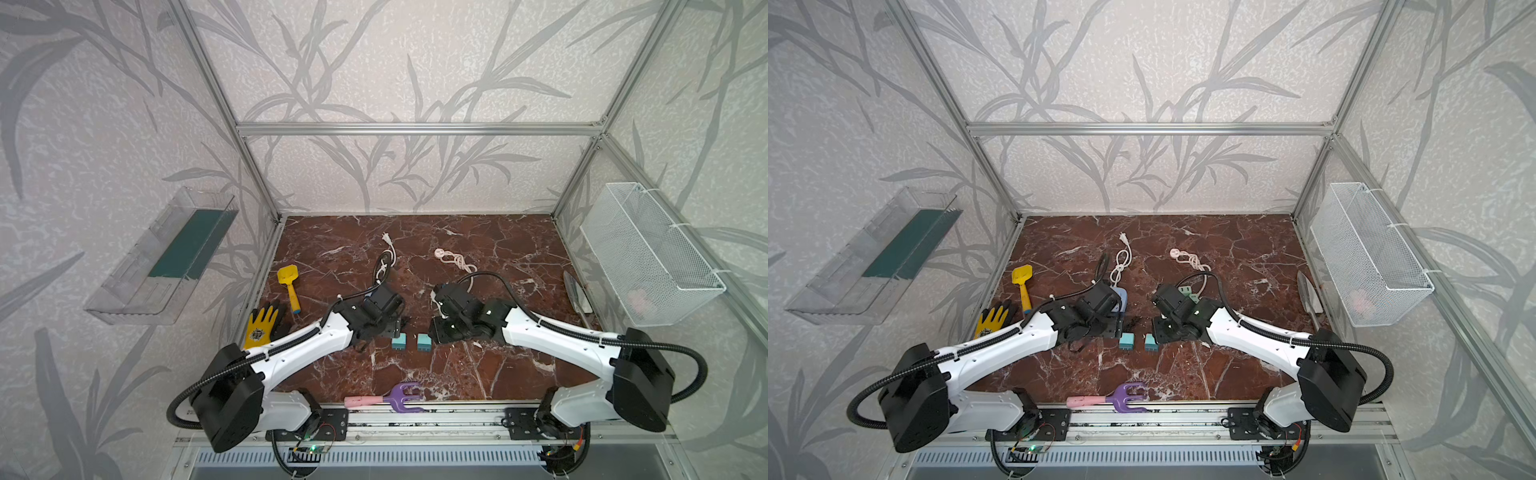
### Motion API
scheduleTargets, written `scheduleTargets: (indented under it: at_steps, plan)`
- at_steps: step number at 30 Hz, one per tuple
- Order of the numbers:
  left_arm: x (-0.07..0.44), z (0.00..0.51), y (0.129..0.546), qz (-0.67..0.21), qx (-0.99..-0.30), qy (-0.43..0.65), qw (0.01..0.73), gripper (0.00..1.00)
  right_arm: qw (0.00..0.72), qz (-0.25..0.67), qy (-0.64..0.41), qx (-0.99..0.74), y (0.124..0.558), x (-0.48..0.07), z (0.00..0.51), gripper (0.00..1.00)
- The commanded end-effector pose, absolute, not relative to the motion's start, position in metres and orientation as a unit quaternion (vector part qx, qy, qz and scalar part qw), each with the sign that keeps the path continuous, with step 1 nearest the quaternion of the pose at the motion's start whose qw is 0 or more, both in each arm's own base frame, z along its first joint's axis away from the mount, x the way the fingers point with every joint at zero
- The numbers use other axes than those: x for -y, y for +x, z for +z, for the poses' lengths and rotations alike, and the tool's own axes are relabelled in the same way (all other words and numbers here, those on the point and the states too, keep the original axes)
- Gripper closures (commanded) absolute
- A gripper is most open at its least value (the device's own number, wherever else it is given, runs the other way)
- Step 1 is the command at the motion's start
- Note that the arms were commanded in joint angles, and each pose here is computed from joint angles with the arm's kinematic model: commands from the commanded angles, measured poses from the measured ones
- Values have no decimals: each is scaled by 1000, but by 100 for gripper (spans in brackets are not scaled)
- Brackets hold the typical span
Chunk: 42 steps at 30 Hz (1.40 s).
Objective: Insert the plug
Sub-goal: 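Move the left gripper over the teal charger with the black cable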
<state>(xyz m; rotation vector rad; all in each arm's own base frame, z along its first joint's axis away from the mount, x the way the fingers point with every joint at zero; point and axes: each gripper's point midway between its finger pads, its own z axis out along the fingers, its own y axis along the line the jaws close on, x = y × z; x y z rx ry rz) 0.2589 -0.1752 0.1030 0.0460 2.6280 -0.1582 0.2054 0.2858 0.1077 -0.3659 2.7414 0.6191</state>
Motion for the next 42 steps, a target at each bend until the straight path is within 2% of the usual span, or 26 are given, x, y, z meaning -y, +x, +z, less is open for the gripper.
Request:
scheduleTargets:
  at_steps: [1,6,11,16,22,42]
  plan:
    - [159,127,291,-43,-955,-16,293,14,152,222,-131,-954,207,-289,110,63]
    - [153,123,326,-66,-956,-33,283,9,156,230,-124,-953,213,-285,116,63]
    - [151,110,352,-66,-955,-39,286,7,162,232,-128,-950,217,-278,120,63]
    - [158,98,367,-112,-953,-54,278,7,165,236,-118,-950,221,-271,120,63]
    - [174,71,364,-142,-963,-52,225,7,165,235,-114,-951,223,-267,119,63]
    - [209,48,353,-195,-959,-53,198,8,160,235,-106,-953,219,-261,112,63]
